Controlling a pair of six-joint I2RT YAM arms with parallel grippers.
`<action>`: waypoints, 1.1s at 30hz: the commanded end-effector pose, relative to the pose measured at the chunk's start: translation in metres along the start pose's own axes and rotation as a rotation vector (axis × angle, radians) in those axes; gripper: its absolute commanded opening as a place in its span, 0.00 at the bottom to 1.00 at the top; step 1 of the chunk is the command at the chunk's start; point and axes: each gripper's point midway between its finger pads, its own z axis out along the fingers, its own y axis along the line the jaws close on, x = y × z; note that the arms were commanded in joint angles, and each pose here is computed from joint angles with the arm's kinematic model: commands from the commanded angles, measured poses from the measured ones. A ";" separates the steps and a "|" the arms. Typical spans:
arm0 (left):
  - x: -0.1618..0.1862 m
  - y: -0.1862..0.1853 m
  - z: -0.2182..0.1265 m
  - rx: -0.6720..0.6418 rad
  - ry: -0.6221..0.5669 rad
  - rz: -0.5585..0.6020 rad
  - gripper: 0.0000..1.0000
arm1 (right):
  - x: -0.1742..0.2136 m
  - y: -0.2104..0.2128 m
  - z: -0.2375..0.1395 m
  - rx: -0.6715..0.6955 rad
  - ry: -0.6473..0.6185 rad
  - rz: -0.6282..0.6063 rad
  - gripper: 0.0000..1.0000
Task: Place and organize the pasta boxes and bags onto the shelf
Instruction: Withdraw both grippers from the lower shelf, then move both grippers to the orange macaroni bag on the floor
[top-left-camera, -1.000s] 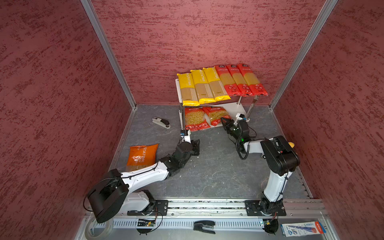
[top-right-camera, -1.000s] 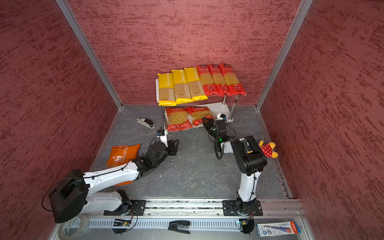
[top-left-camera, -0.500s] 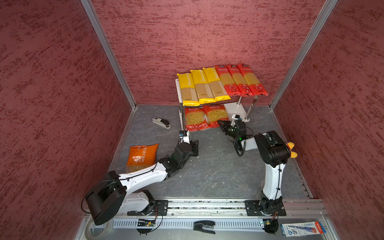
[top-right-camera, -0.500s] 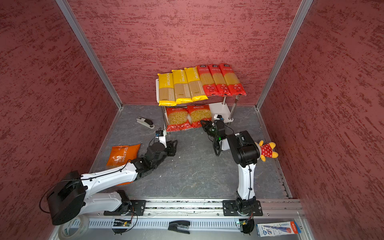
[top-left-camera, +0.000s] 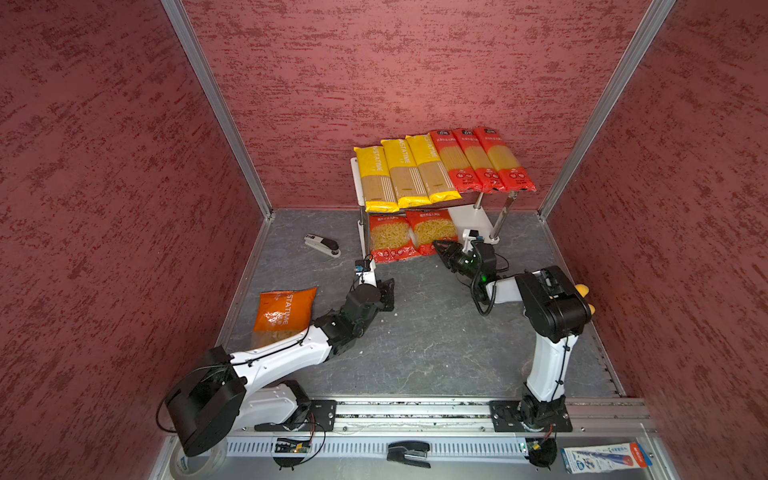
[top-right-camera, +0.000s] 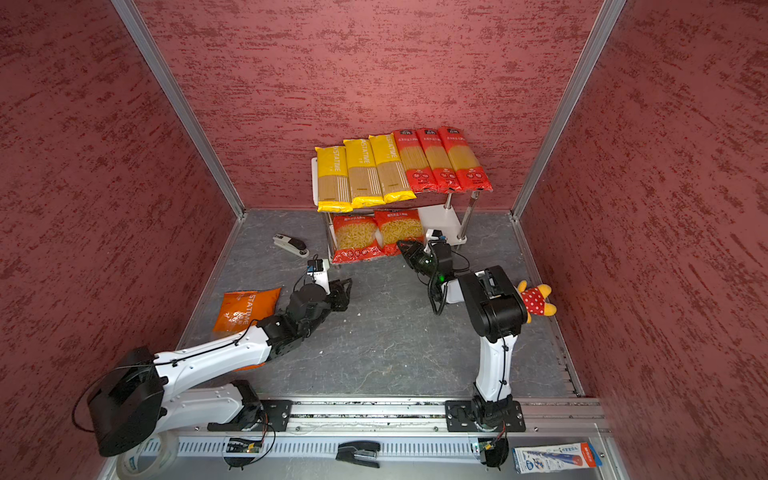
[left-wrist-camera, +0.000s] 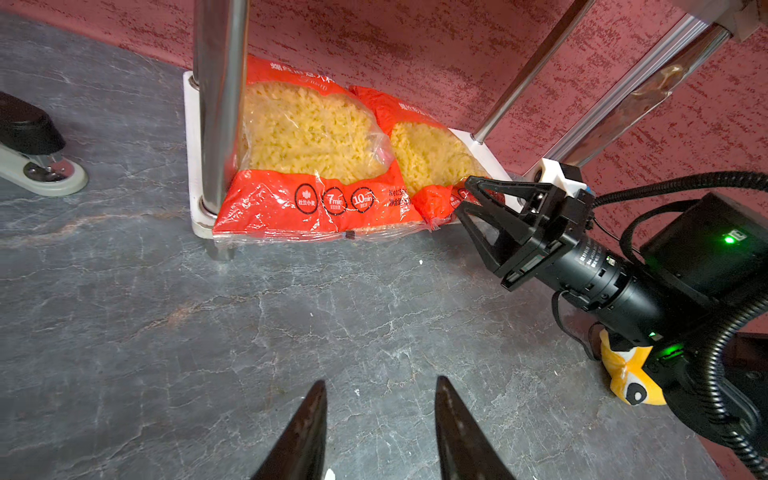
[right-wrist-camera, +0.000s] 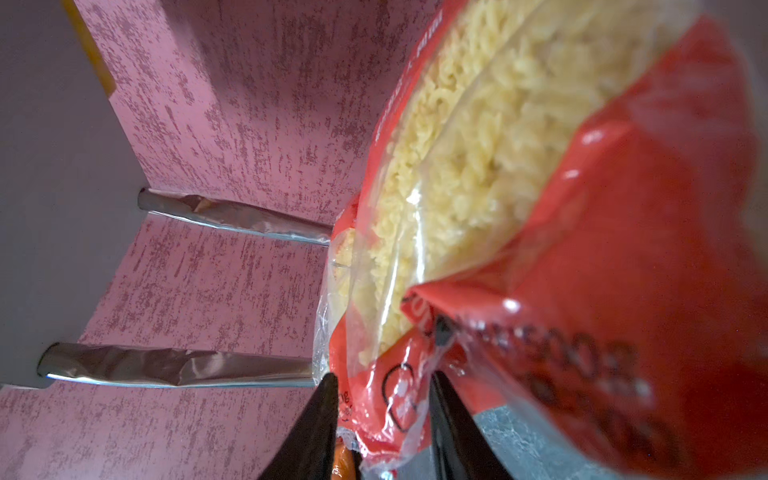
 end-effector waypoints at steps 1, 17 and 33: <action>-0.006 0.006 -0.005 -0.021 -0.013 0.014 0.43 | -0.006 0.006 -0.008 0.021 -0.015 -0.017 0.40; -0.009 0.049 -0.025 -0.166 0.061 -0.031 0.54 | 0.012 0.005 -0.023 0.074 0.001 -0.015 0.40; -0.005 0.159 -0.084 -0.476 0.119 -0.285 0.69 | 0.184 0.034 -0.025 0.256 0.219 -0.223 0.48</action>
